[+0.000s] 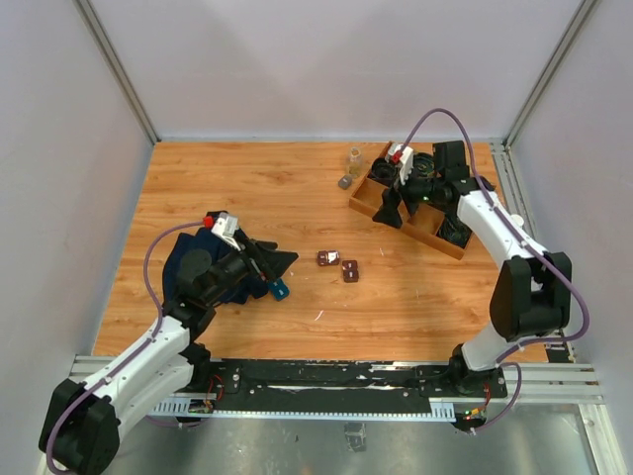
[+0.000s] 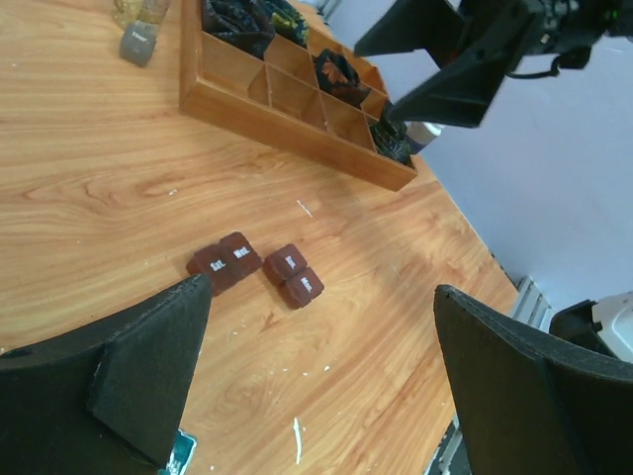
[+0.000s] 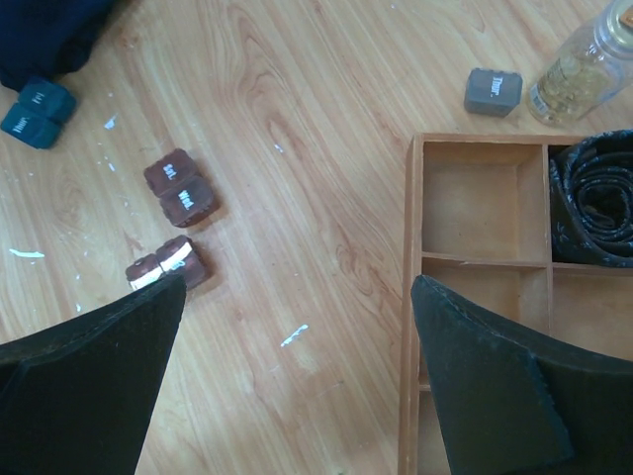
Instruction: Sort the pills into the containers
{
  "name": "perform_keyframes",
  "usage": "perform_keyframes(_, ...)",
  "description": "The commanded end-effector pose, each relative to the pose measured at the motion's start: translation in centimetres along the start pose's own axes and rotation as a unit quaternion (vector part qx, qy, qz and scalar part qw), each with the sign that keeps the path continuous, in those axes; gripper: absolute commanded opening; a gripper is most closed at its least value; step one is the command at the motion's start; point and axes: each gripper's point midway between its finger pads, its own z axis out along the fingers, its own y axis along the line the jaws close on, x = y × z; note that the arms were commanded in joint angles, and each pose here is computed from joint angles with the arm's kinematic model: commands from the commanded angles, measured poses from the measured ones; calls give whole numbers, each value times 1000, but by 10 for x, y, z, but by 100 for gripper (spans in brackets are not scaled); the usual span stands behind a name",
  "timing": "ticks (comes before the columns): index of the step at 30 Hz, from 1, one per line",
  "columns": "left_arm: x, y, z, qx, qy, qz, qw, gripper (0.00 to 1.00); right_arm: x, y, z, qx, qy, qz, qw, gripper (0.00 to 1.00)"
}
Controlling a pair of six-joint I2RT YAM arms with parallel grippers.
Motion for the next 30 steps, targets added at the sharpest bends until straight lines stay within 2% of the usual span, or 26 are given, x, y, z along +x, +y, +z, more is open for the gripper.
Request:
perform_keyframes(1,-10,-12,-6,37,-47,29,998,99,6,-8,17,2,45,3,999,99)
perform_keyframes(10,-4,-3,-12,25,-61,24,998,99,23,-13,48,3,99,23,995,99)
perform_keyframes(14,-4,1,-13,12,-60,25,998,99,17,-10,65,1,119,7,993,99)
perform_keyframes(24,-8,12,-16,-25,-66,32,997,98,3,-38,102,23,134,12,991,99)
perform_keyframes(30,-8,15,-16,-33,-67,33,997,98,-12,-59,127,64,143,-6,988,98)
